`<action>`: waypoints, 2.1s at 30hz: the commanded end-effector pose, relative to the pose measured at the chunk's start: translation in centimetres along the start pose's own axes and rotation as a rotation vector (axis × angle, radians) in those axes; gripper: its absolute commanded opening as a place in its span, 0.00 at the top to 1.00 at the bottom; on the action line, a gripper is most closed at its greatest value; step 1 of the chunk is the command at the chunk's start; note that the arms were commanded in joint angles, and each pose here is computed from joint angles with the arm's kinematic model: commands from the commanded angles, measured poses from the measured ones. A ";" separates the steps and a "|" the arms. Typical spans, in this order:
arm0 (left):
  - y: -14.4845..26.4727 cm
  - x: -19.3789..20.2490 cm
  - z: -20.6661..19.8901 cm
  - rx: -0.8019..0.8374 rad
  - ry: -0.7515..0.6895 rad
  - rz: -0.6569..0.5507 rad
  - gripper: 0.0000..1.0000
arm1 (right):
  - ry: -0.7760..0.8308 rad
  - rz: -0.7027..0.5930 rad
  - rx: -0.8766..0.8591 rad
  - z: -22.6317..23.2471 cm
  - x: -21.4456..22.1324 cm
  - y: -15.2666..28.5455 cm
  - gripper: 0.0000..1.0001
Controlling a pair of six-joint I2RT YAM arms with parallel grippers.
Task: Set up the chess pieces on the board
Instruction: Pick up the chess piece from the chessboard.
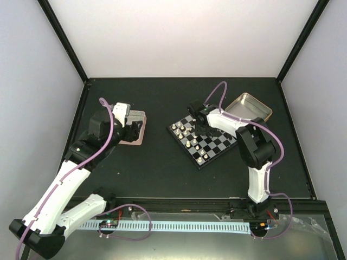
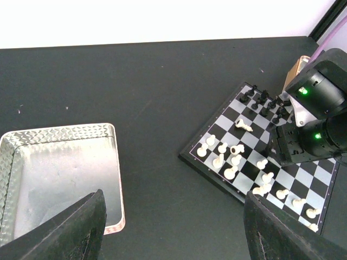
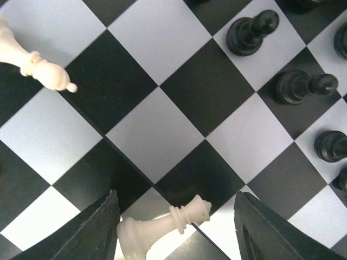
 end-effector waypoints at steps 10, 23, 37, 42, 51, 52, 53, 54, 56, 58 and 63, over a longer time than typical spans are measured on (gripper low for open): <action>0.3 -0.3 -0.1 0.019 -0.004 -0.025 0.29 | -0.108 -0.127 -0.028 -0.7 -0.8 2.2 0.40; 0.4 -0.3 0.0 0.018 -0.005 -0.025 0.29 | -0.149 -0.071 0.064 -1.4 0.6 0.9 0.42; 0.4 -0.3 0.0 0.018 -0.005 -0.027 0.29 | -0.112 0.016 -0.054 -0.5 3.7 1.0 0.57; 0.5 -0.3 0.0 0.019 -0.003 -0.030 0.29 | -0.089 0.039 -0.036 -0.4 4.8 1.2 0.65; 0.6 -0.3 -0.1 0.026 -0.002 -0.032 0.29 | -0.062 0.034 -0.018 -1.0 5.8 2.0 0.71; 0.6 -0.3 -0.1 0.026 -0.002 -0.030 0.29 | -0.059 0.030 -0.022 -0.9 5.8 2.0 0.73; 0.6 -0.3 -0.1 0.028 -0.002 -0.030 0.29 | -0.056 0.028 -0.025 -0.9 5.7 2.0 0.76; 0.6 -0.3 -0.1 0.030 -0.002 -0.030 0.29 | -0.052 0.019 -0.030 -0.8 5.7 1.9 0.77; 0.6 -0.3 -0.1 0.029 -0.001 -0.030 0.29 | -0.042 0.009 -0.028 -0.7 5.4 1.8 0.79; 0.5 -0.3 -0.1 0.029 0.000 -0.028 0.29 | -0.028 -0.002 -0.038 -0.5 5.1 1.7 0.79; 0.3 -0.3 -0.2 0.035 0.001 -0.022 0.29 | -0.005 -0.060 -0.045 -0.6 4.7 2.1 0.88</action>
Point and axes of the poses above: each gripper's point midway between its finger pads, its own y axis back along the fingers, its own z axis along the line the jaws close on, x = y × z, the point moved 10 cm from there along y, back along the fingers, and after that the axes turned 14 degrees about y, right-handed, at the moved point
